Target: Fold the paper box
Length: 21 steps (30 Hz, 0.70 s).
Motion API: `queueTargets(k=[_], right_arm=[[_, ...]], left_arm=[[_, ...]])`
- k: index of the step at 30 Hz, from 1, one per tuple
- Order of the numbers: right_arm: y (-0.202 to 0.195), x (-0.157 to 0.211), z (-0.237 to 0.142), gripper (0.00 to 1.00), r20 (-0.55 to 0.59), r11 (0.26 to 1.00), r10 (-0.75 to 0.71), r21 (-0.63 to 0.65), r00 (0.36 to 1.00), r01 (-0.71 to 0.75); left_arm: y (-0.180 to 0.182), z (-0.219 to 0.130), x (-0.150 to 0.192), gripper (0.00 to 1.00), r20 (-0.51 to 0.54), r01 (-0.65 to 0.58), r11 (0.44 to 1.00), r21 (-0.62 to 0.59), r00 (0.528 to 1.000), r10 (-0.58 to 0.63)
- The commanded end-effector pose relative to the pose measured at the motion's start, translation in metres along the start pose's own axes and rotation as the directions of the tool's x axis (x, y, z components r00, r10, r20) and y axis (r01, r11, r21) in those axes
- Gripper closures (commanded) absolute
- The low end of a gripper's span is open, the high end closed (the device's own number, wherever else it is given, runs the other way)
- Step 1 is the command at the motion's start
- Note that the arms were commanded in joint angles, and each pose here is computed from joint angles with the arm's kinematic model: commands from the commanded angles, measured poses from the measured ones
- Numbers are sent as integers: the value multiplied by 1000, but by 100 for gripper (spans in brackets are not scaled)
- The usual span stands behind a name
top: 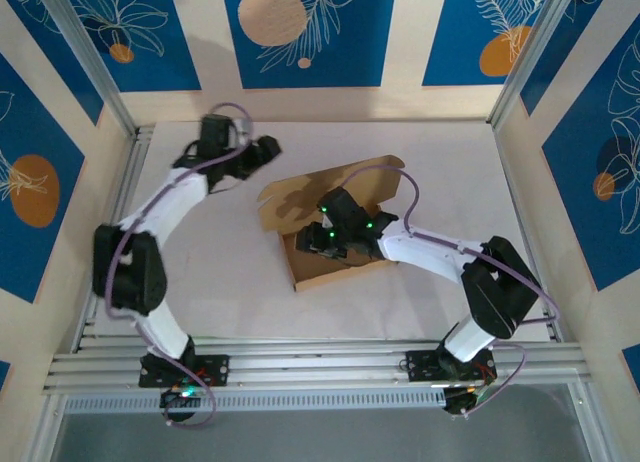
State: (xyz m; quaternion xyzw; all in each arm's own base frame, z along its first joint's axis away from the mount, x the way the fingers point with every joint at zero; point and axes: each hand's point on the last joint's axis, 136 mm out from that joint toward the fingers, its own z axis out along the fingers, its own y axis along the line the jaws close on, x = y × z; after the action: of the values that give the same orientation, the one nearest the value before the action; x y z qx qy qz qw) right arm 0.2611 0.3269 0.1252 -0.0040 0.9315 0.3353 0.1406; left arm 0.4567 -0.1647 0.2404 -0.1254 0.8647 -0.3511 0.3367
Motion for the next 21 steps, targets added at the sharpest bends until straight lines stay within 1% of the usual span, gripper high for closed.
queueTargets(k=[1,3,5,7,9,11,13,14,16,17,18,19,21], right_arm=[[-6,-21,-43,50,115,988,-142,76,983,134],[-21,-42,-69,50,225,965,-227,186,948,187],[-37,-71,-97,49,334,927,-319,304,887,219],[-46,-97,-122,48,400,897,-398,357,825,259],[-47,-117,-139,45,437,831,-544,400,716,387],[-52,-137,-161,43,482,771,-628,490,612,406],[-52,-151,-179,41,508,718,-693,549,512,427],[-54,-158,-189,38,527,704,-709,574,468,418],[-59,-165,-201,36,567,709,-705,550,426,441],[-64,-168,-207,37,597,731,-680,510,425,454],[-69,-171,-212,37,630,759,-643,450,436,470],[-76,-176,-218,37,657,790,-603,411,452,455],[-88,-183,-231,35,710,832,-531,337,462,440]], left_arm=[[4,-76,-20,25,181,-118,987,-112,974,137],[-3,-96,-13,26,268,-160,984,-72,948,174],[-4,-111,-3,26,354,-204,978,-42,913,205],[2,-115,15,27,360,-265,963,-53,894,266],[7,-110,37,27,325,-342,938,-51,883,340],[13,-110,51,26,320,-379,924,-44,871,373],[20,-115,61,24,341,-382,922,-67,860,381],[22,-118,66,23,350,-386,919,-77,853,387],[21,-121,76,22,347,-408,910,-75,845,407],[20,-122,81,22,347,-421,904,-75,839,420],[17,-121,87,22,338,-446,893,-63,832,439],[13,-119,94,22,322,-475,878,-52,824,465],[9,-113,105,22,283,-535,843,-52,802,526]])
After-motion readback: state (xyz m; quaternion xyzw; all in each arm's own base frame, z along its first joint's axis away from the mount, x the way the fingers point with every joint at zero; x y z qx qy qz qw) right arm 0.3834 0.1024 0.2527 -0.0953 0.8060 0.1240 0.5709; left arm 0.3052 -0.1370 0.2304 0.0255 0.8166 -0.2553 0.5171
